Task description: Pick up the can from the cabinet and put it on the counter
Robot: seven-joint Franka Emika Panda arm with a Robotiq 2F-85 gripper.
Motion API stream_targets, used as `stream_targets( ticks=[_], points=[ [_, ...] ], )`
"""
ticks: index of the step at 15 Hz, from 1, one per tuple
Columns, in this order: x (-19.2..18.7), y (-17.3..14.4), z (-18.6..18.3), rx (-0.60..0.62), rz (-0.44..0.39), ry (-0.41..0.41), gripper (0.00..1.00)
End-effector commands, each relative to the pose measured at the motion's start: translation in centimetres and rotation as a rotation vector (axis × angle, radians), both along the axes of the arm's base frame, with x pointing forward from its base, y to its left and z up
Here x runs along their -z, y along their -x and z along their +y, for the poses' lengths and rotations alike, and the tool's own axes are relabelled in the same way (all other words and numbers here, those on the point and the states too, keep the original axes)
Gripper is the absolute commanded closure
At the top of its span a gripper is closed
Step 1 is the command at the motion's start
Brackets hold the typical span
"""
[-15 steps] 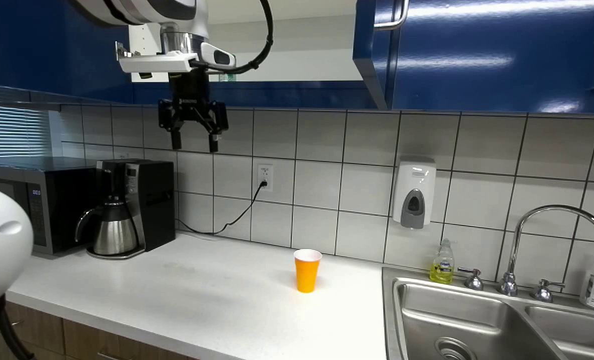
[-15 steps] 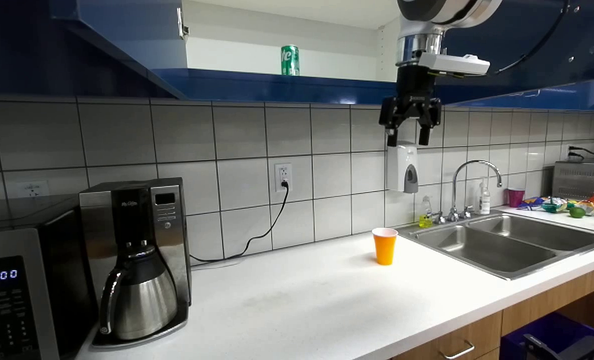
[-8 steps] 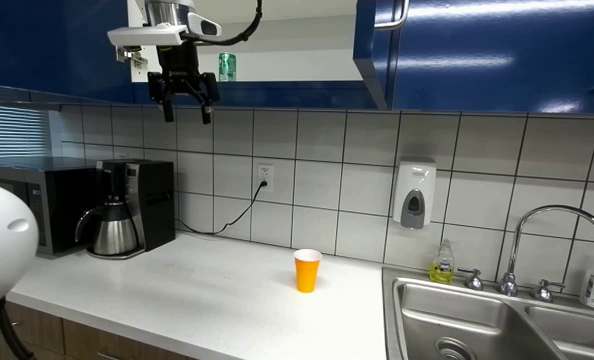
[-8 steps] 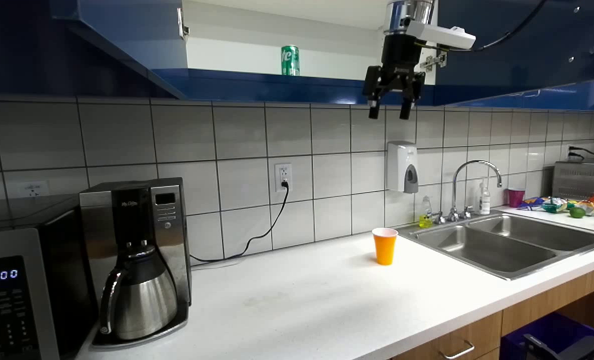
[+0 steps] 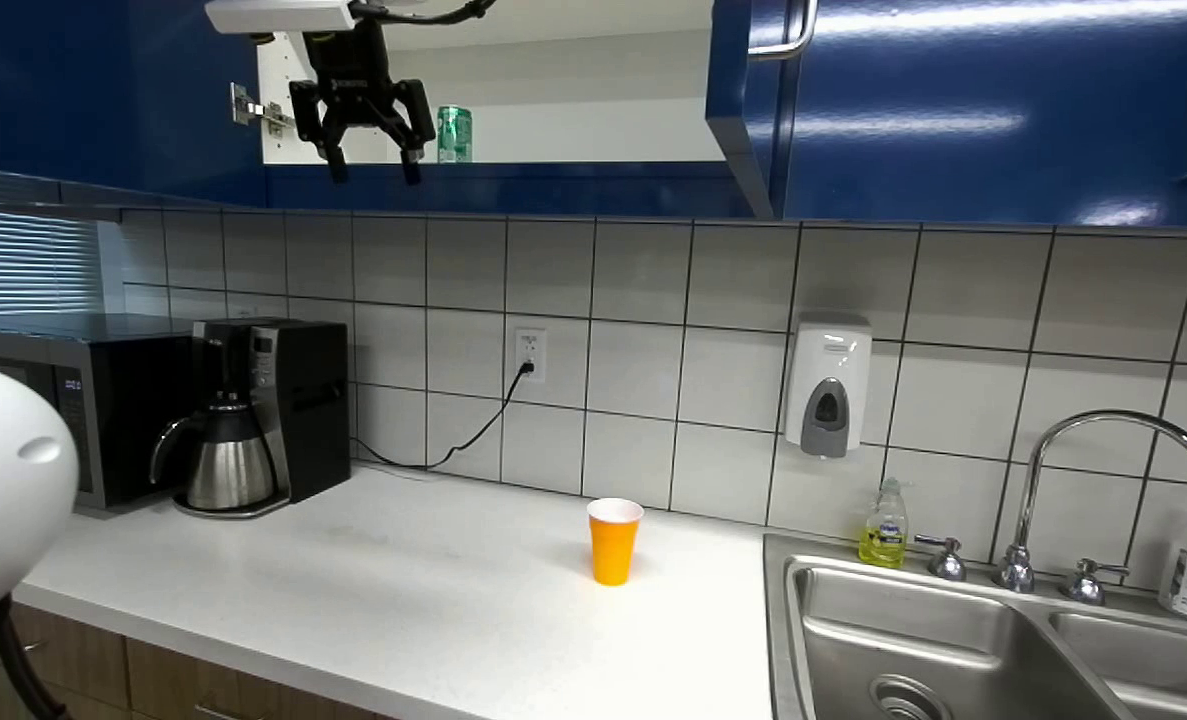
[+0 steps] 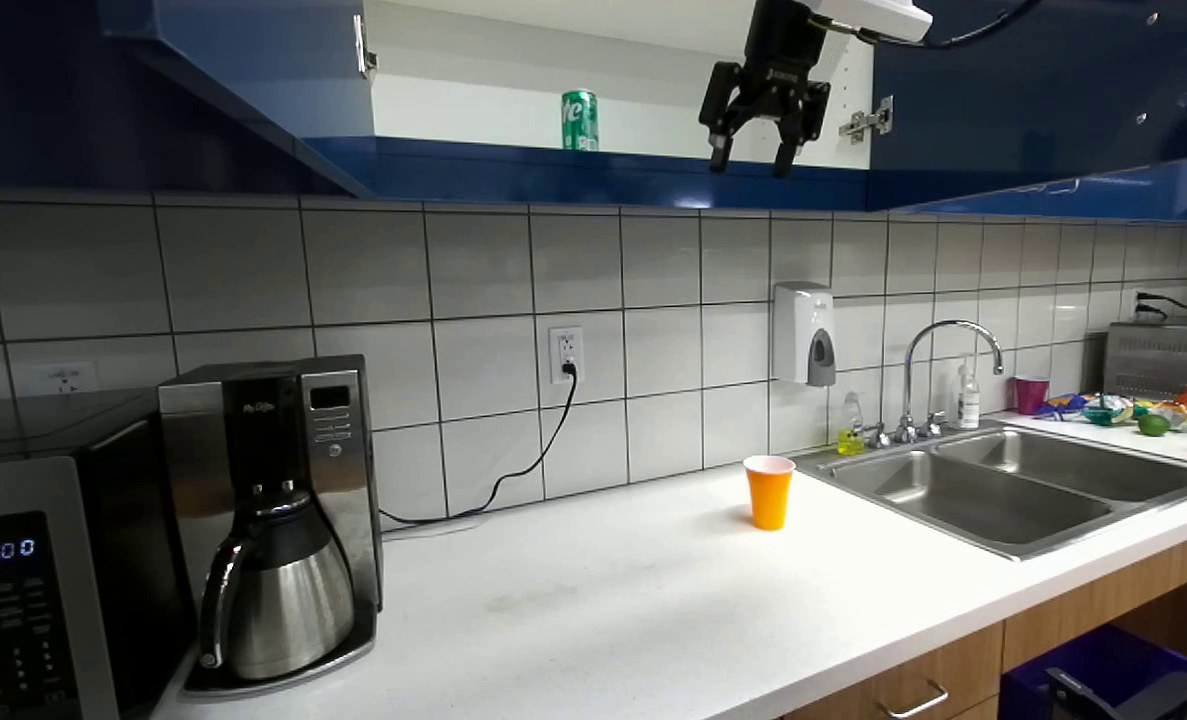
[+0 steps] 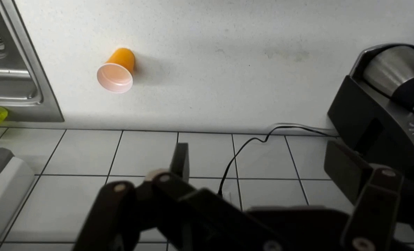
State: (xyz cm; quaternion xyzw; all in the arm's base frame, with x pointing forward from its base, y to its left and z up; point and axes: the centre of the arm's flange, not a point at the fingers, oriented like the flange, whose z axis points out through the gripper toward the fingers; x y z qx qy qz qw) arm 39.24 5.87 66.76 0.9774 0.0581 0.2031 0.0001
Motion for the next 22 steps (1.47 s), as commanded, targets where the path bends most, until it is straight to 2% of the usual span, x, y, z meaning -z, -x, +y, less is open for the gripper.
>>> stream_targets(
  ticks=[1, 10, 15, 22],
  points=[
    [-2.8, -1.4, 1.3, 0.014, -0.055, -0.020, 0.00],
    [-8.1, -5.4, 4.1, 0.032, -0.161, -0.052, 0.00],
    [-9.2, -8.2, 5.6, 0.045, -0.186, -0.062, 0.00],
    [-10.0, -13.7, 5.9, 0.098, -0.198, -0.056, 0.00]
  ],
)
